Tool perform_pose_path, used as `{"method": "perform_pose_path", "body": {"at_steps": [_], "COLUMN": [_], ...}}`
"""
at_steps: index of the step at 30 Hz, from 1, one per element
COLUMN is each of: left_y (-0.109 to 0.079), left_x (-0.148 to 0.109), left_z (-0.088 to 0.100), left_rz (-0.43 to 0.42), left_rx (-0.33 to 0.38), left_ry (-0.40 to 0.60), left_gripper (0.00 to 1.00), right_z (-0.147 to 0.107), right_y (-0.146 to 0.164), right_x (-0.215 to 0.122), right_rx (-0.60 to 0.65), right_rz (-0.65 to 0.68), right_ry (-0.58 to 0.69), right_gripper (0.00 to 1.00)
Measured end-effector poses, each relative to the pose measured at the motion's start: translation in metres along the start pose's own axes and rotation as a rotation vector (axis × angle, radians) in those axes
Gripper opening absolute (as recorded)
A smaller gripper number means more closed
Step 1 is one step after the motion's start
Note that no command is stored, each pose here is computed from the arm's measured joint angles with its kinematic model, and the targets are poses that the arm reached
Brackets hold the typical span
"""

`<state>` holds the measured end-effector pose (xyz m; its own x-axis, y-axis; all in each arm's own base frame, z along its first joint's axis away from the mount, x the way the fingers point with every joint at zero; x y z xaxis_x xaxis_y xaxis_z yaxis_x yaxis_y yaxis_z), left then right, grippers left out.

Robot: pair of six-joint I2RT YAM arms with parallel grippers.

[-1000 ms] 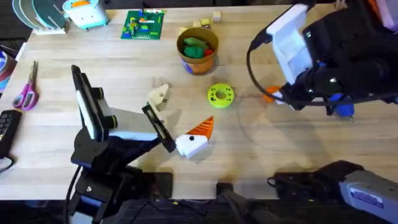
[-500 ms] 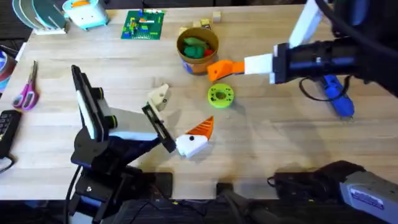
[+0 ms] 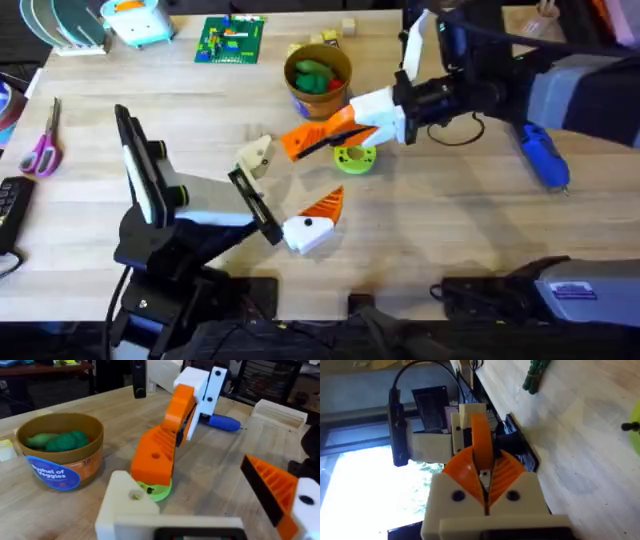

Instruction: Pick up the gripper from the table and insert it into the empty holder that is missing its gripper. Then pick up a screw, insert it into the mounting hole, and use the screwdriver to tighten it. Finally, clean up the table by picking up the vegetable and placing it into the bucket.

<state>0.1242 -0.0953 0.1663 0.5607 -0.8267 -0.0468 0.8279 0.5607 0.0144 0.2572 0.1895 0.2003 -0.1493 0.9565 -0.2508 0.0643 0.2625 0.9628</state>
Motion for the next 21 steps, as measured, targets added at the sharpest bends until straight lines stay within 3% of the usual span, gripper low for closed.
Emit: {"method": "perform_pose_path", "body": {"at_steps": [7, 21], "left_y": [0.0, 0.002], "left_x": [0.0, 0.0], "left_z": [0.0, 0.0], "left_rz": [0.0, 0.024], "left_rx": [0.0, -0.003], "left_ry": [0.0, 0.001], "left_gripper": [0.993, 0.993], "right_z": [-0.004, 0.003], "right_y": [-0.003, 0.007], "right_x": [0.017, 0.022], "right_rx": [0.019, -0.029], "right_rz": [0.015, 0.051], "right_ry": [0.074, 0.07], "right_gripper": [0.01, 0.009]}}
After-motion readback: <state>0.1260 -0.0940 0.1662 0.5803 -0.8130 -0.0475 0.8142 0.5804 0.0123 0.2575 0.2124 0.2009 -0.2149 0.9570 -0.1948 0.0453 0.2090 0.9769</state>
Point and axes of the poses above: each hand's point on the last joint's axis, 136 mm out from that joint toward the fingers, its own x axis out along the fingers, its own y axis along the line the jaws close on, z = x × y, the point moved 8 cm from there along -x, back along the fingers, and after that the axes turned 9 degrees about x, right-handed, at the moved point
